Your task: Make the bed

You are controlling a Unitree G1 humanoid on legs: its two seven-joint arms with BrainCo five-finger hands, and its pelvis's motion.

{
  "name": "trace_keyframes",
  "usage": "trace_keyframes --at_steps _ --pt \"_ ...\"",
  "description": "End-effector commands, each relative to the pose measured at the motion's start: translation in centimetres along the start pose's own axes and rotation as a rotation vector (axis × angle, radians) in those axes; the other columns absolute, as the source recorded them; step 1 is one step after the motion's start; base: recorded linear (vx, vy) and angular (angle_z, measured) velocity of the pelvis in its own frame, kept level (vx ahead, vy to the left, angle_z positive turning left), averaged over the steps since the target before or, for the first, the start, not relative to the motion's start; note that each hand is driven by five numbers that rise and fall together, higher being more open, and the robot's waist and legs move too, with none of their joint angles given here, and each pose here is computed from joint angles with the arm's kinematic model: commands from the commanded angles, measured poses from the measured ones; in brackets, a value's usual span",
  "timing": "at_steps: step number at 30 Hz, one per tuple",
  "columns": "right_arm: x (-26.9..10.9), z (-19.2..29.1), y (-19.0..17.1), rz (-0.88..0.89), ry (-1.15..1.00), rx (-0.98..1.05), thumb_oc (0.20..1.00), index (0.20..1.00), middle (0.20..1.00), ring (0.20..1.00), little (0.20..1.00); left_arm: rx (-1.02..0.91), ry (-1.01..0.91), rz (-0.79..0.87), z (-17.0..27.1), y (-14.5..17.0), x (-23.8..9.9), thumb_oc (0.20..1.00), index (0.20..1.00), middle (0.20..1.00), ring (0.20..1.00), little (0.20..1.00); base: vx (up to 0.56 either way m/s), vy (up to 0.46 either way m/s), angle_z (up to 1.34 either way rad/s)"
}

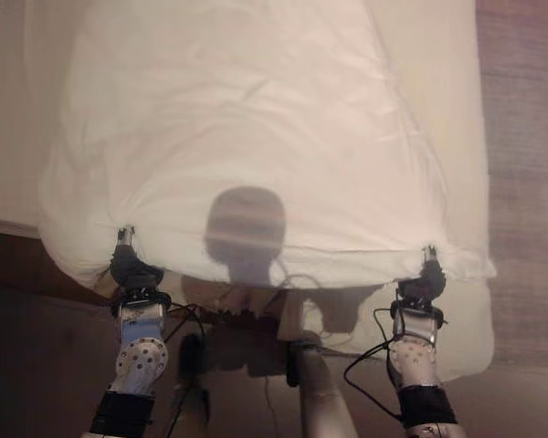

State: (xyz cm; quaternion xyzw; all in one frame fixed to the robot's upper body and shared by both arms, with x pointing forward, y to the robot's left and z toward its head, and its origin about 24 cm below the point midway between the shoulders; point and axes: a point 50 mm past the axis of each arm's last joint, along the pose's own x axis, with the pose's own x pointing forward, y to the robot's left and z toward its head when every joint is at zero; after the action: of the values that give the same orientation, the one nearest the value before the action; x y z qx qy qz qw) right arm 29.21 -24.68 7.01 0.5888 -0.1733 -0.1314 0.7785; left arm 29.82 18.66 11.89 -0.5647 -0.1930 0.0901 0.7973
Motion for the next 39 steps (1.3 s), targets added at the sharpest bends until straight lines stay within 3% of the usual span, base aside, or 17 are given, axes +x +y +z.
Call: trace_keyframes --at_steps 1,5,6,12,26,39 --pt "-1.0 0.4 0.9 0.079 -0.026 -0.017 0.200 0.200 0.200 0.200 0.200 0.122 -0.172 -0.089 4.6 -1.0 0.6 0.200 0.200 0.200 0.200 0.200 0.00 0.343 0.51" --pt "-2.1 -0.2 -0.1 0.059 0.006 0.001 0.200 0.200 0.200 0.200 0.200 0.188 -0.037 -0.122 2.3 -0.7 0.5 0.200 0.200 0.200 0.200 0.200 0.15 0.876 0.29" --pt "-2.0 -0.6 0.0 0.074 0.029 -0.003 0.200 0.200 0.200 0.200 0.200 0.262 -0.025 -0.145 2.6 -0.5 0.2 0.200 0.200 0.200 0.200 0.200 0.12 0.516 1.16" --pt "-2.1 -2.3 0.5 0.104 0.106 -0.021 0.200 0.200 0.200 0.200 0.200 0.264 -0.024 -0.115 2.9 0.0 -0.1 0.200 0.200 0.200 0.200 0.200 0.00 0.518 -0.53" --pt "-1.7 -0.1 0.8 0.120 0.091 -0.202 0.200 0.200 0.200 0.200 0.200 0.188 0.073 -0.086 0.4 0.7 -1.9 0.200 0.200 0.200 0.200 0.200 -0.01 0.005 -0.13" --pt "-1.5 -0.6 0.8 0.111 0.078 -0.163 0.200 0.200 0.200 0.200 0.200 0.164 -0.024 -0.070 2.4 0.4 -2.3 0.200 0.200 0.200 0.200 0.200 0.02 0.094 -0.15"
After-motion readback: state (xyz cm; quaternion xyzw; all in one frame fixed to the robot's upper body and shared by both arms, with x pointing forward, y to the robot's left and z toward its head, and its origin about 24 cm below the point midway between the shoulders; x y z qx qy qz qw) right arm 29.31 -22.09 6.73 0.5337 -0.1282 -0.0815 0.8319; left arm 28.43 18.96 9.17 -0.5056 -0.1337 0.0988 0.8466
